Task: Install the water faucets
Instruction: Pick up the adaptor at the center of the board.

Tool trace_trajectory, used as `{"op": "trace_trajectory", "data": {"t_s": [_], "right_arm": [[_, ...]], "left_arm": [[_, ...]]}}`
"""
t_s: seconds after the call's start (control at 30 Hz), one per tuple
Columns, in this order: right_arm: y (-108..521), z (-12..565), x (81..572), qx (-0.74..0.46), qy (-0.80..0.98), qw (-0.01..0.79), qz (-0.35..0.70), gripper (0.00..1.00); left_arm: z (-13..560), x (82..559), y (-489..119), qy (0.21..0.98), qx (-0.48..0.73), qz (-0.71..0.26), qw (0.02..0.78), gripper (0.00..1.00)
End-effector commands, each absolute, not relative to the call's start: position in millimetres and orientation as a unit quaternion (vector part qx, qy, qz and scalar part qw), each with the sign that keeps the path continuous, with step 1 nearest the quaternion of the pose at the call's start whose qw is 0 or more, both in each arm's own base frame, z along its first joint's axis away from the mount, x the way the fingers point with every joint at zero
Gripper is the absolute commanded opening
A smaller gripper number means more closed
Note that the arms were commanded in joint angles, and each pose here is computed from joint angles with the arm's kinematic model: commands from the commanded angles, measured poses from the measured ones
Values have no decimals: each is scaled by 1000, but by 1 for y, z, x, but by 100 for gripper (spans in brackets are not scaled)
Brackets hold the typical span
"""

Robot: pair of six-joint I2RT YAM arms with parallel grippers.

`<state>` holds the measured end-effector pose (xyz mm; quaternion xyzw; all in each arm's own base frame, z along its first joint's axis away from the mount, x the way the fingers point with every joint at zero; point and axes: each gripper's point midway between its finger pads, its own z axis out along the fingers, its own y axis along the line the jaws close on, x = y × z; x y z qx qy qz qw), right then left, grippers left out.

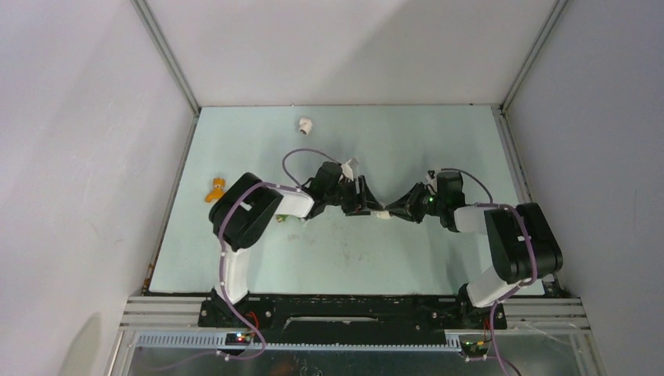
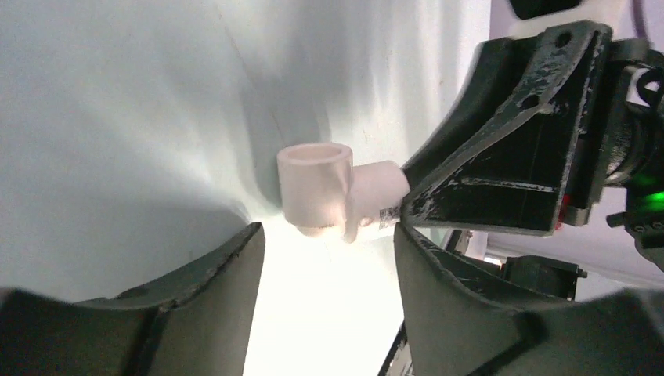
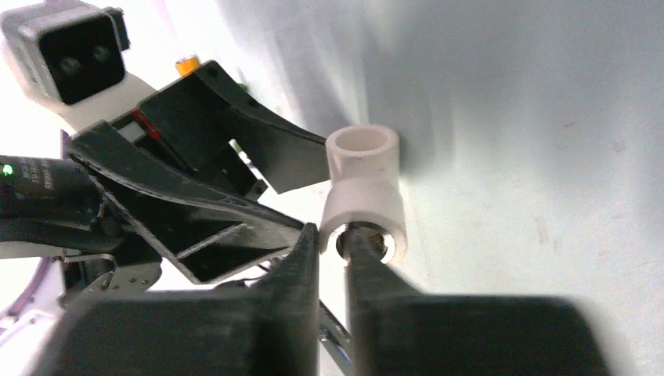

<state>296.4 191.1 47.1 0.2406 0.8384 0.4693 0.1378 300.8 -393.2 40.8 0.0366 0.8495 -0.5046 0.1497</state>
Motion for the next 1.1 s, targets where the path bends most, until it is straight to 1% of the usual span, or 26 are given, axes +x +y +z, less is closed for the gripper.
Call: {"op": "trace_trajectory", "data": {"t_s": [0.0,0.1,0.2,0.3,0.5,0.63,0.8,1.0,1.07], "right_arm": [[200,92,293,168,827,187,503,0],[203,113,286,135,825,209,507,0],[207,132,276,106,825,222,509,0],[215,154,266,76,815,230,526,0],[240,206,244,24,777,236,583,0],[260,240,230,-10,748,231,621,0],[278,281,217,-37,703,228,673,0],[286,301,211,-53,693,231,681,0],[287,306,211,-53,687,234,685,0]], "left_arm": [[68,308,-362,860,56,-450,234,68],[87,308,-333,862,61,-417,281,76],[111,302,-306,858,66,-396,322,79],[142,290,-288,841,61,-414,343,81],[191,253,-273,782,56,-521,337,83],[223,231,-274,743,66,-580,329,87],[256,213,-279,698,81,-640,311,88],[294,190,-282,630,102,-715,284,88],[296,186,-285,626,106,-722,275,85]]}}
